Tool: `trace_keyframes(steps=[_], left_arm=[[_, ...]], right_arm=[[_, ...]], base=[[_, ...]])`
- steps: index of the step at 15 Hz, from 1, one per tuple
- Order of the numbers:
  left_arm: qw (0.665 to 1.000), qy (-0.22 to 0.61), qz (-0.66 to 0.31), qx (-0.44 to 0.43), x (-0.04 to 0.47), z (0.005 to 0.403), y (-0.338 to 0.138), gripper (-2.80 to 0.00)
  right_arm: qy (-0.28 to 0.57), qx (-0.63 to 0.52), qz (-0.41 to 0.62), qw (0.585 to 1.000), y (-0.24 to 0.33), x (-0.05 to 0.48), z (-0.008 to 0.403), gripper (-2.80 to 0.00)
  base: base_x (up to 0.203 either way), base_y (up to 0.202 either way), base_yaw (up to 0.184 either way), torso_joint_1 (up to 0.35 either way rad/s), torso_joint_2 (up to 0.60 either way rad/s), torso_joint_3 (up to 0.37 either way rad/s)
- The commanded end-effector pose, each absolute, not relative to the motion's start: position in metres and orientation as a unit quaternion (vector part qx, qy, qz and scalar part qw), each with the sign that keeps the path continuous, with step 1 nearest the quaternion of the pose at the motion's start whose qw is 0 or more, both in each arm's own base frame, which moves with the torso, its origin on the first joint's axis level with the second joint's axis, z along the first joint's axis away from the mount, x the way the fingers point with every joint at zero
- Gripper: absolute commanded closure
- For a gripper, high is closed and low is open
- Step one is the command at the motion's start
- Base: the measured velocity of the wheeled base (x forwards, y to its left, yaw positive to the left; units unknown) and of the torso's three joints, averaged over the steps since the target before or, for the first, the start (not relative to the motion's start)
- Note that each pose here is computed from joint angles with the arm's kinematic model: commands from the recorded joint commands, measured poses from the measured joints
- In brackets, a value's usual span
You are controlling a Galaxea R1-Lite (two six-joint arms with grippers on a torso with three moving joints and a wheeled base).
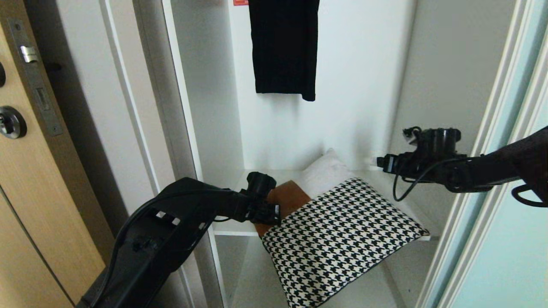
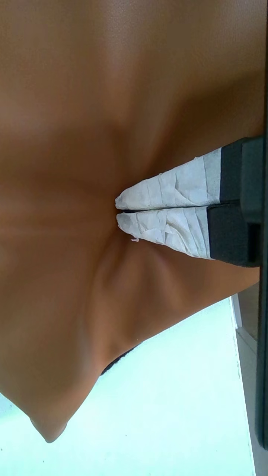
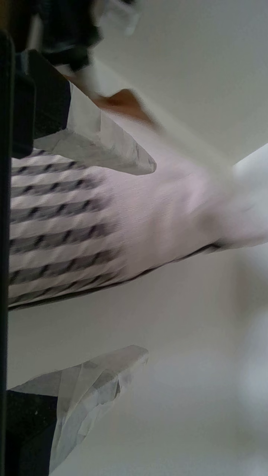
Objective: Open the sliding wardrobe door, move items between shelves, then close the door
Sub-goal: Place the pillow on the higher shelf
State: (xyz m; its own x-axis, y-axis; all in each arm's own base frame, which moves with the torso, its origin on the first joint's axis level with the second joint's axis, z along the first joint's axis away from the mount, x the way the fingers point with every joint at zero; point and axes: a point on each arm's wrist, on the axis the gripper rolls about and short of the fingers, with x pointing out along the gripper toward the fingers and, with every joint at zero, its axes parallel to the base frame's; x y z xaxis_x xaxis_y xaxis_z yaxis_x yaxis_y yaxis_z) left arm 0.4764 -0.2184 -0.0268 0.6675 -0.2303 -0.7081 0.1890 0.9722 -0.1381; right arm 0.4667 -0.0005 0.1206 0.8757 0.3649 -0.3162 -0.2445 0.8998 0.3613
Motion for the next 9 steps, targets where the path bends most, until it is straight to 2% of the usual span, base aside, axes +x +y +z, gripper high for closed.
trace_keyframes(steps=[1,5,9], left_arm=[[0.912,0.394,-0.113,-0.026,0.476,-0.031,-0.219,0.0],[0.913,0.394,-0.108,-0.024,0.476,-0.031,-0.218,0.0],[0.913,0.394,-0.103,-0.017,0.476,-0.034,-0.218,0.0]], right_arm=[[0.194,0.163,0.158,0.954,-0.006,0.433,0.142,-2.8],[0.221,0.193,0.157,0.943,-0.017,0.379,0.152,-2.8],[0.278,0.244,0.163,0.915,-0.025,0.335,0.133,-2.8]], base=[[0.0,0.0,0.0,0.0,0.0,0.0],[0.0,0.0,0.0,0.0,0.0,0.0],[0.0,0.0,0.0,0.0,0.0,0.0]])
